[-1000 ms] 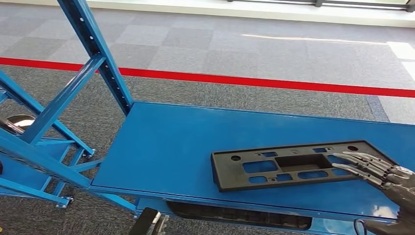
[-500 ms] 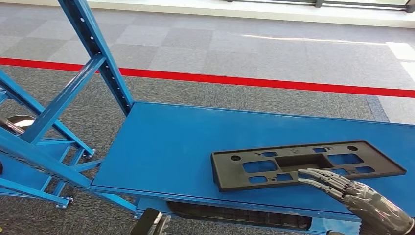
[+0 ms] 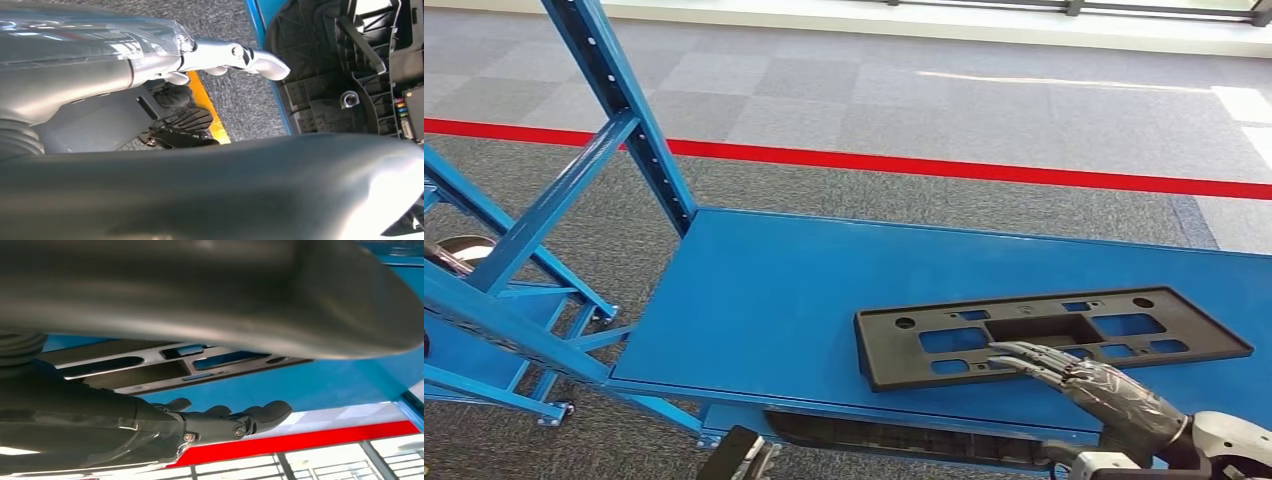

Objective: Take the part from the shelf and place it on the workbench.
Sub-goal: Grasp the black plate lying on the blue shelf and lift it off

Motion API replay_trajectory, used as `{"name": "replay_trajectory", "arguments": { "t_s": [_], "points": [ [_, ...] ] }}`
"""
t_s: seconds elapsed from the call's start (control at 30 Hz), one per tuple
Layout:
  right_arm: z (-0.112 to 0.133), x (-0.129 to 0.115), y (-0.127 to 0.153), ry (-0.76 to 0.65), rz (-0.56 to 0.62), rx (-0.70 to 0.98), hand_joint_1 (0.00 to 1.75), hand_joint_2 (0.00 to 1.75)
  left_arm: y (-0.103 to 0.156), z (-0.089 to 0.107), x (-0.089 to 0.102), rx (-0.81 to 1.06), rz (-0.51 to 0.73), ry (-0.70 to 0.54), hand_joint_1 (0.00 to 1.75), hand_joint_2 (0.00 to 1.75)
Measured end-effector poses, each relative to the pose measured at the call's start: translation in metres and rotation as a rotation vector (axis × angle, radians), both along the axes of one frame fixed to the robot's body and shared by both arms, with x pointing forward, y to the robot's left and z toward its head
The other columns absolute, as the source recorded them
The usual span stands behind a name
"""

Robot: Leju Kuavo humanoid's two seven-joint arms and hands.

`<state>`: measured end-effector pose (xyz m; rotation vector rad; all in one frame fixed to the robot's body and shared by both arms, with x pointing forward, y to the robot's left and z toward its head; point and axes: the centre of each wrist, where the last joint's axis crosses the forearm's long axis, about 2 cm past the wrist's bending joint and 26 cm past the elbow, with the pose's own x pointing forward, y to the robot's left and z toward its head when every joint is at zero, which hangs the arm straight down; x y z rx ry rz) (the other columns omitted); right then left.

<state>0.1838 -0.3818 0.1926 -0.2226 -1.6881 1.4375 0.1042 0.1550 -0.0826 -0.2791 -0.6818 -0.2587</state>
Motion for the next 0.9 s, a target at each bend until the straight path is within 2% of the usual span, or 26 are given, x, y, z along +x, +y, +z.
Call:
{"name": "replay_trajectory", "arguments": {
  "t_s": [0.3,0.43,0.9],
  "points": [
    [-0.019,0.032,0.012,0.011,-0.004,0.002,0.00,0.00,-0.001,0.000,0.000,-0.005,-0.012,-0.002,0.00,0.00],
    [-0.023,0.038,0.015,-0.004,-0.009,-0.004,0.00,1.75,-0.001,0.000,0.000,-0.005,-0.015,-0.004,0.00,0.00],
    [-0.031,0.056,0.021,-0.055,-0.051,-0.012,0.00,1.75,-0.001,0.000,-0.002,-0.001,-0.025,0.000,0.00,0.00]
  ]
}}
